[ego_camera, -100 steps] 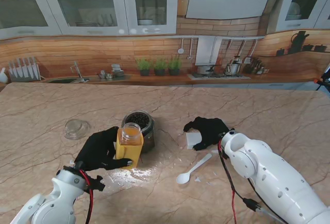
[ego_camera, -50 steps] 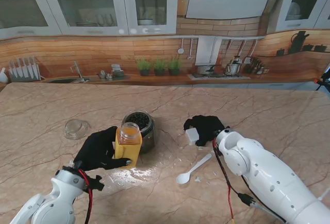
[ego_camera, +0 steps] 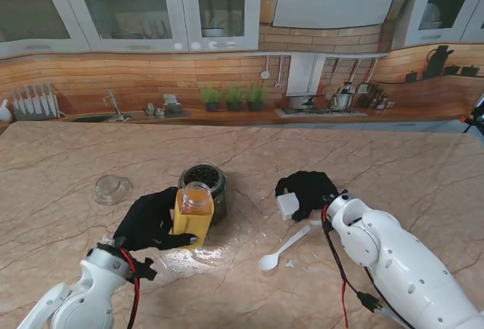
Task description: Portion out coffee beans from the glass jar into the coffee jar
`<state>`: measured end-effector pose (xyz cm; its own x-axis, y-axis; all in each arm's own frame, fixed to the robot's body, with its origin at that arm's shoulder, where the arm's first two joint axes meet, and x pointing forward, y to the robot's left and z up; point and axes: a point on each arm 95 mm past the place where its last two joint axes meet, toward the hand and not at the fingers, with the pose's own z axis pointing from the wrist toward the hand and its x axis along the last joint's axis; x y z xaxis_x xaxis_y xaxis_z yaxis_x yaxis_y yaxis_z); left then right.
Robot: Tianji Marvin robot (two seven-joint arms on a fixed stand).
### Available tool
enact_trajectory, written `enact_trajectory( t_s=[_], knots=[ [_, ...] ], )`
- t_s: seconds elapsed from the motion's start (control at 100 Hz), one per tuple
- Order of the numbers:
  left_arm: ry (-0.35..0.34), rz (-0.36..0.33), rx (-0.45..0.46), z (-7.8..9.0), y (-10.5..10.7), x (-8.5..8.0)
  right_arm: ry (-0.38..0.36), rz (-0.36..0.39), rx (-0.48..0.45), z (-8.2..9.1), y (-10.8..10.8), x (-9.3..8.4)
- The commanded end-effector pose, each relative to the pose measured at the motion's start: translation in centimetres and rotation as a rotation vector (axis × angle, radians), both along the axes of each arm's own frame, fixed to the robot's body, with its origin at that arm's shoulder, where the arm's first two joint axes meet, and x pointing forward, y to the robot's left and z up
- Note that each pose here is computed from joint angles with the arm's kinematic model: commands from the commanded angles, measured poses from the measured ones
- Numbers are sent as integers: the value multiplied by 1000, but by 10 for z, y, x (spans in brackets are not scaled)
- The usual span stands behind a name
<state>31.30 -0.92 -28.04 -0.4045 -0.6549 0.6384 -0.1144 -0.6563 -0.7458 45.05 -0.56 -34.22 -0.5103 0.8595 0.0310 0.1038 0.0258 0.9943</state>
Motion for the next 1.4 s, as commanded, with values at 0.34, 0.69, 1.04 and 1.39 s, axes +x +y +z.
enact_trajectory(
  t_s=[0.34,0.69,1.04,1.39],
  knots=[
    [-3,-24,-9,1,-6,-6,-91,134,120,67,16,-13],
    [25,-39,7,-5,-17,-4,-127,229,260,119,39,-20],
    [44,-69,53,-12,-31,0,-121,357,332,154,66,-36],
    [46,-81,69,-11,-38,4,-61,463,391,166,90,-57]
  ],
)
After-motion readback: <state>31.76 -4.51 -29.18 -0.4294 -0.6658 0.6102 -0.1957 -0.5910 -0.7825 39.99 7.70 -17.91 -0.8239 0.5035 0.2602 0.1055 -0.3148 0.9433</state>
